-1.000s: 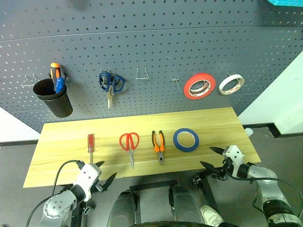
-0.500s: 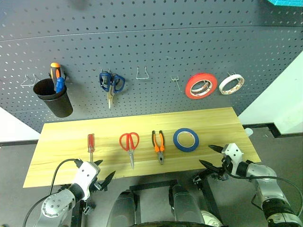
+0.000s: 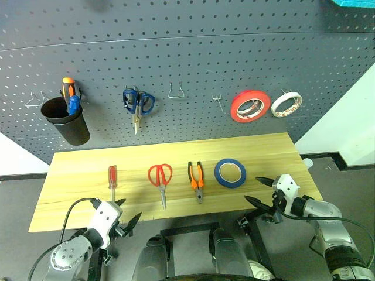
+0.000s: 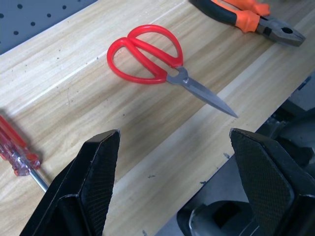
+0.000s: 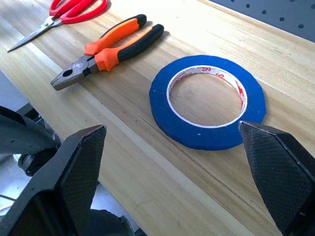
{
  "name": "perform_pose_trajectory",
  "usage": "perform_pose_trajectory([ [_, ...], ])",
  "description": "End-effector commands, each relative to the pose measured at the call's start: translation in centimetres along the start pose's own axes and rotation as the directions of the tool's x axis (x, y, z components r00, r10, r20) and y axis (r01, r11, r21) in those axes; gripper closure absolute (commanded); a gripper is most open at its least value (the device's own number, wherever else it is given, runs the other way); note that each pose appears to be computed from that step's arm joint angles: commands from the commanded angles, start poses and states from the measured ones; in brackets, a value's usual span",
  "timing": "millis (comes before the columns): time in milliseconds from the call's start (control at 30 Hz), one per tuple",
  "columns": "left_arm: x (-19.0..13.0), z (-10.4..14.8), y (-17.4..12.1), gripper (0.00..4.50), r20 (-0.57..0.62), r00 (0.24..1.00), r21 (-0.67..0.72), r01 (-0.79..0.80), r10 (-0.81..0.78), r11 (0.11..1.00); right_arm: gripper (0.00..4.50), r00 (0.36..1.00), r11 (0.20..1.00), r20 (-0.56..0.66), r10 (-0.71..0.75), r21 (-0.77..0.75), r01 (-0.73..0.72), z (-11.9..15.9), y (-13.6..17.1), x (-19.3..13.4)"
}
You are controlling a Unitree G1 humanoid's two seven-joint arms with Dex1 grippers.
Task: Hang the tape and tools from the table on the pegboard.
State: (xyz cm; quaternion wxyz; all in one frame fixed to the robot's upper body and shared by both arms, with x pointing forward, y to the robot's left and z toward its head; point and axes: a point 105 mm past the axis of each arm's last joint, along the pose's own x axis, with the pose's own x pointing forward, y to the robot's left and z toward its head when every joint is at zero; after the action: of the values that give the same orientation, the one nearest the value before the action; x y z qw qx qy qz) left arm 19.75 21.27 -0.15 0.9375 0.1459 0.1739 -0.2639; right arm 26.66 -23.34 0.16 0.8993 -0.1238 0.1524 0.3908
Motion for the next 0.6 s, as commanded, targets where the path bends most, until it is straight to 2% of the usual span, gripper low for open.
perform_pose_trajectory([
  [33,-0.3,0.5,0.6,0.79,0.024,1.000,0.024,-0.003,0.002,1.000,0.00,0.999,1.000,0.032,0.016,-0.014,-0.015,1.2,0.1,0.1],
  [167,0.6,1.2,0.1,0.79,0.029,0.997,0.053,0.076,-0.077,0.996,0.00,0.999,0.999,-0.005,0.042,-0.010,-0.042,1.4,0.2,0.8],
  [300,2.2,3.1,-0.4,0.79,0.072,0.981,0.079,0.177,-0.182,0.981,0.00,0.996,0.993,-0.061,0.067,-0.090,-0.072,1.8,0.1,2.0],
  [467,4.1,5.4,-2.1,0.79,0.099,0.920,0.130,0.366,-0.379,0.921,0.00,0.982,0.966,-0.148,0.115,-0.216,-0.146,2.0,0.6,4.1],
  [600,5.0,5.9,-3.0,0.79,0.084,0.866,0.183,0.473,-0.493,0.862,0.00,0.971,0.952,-0.192,0.140,-0.245,-0.186,2.1,0.4,5.9],
])
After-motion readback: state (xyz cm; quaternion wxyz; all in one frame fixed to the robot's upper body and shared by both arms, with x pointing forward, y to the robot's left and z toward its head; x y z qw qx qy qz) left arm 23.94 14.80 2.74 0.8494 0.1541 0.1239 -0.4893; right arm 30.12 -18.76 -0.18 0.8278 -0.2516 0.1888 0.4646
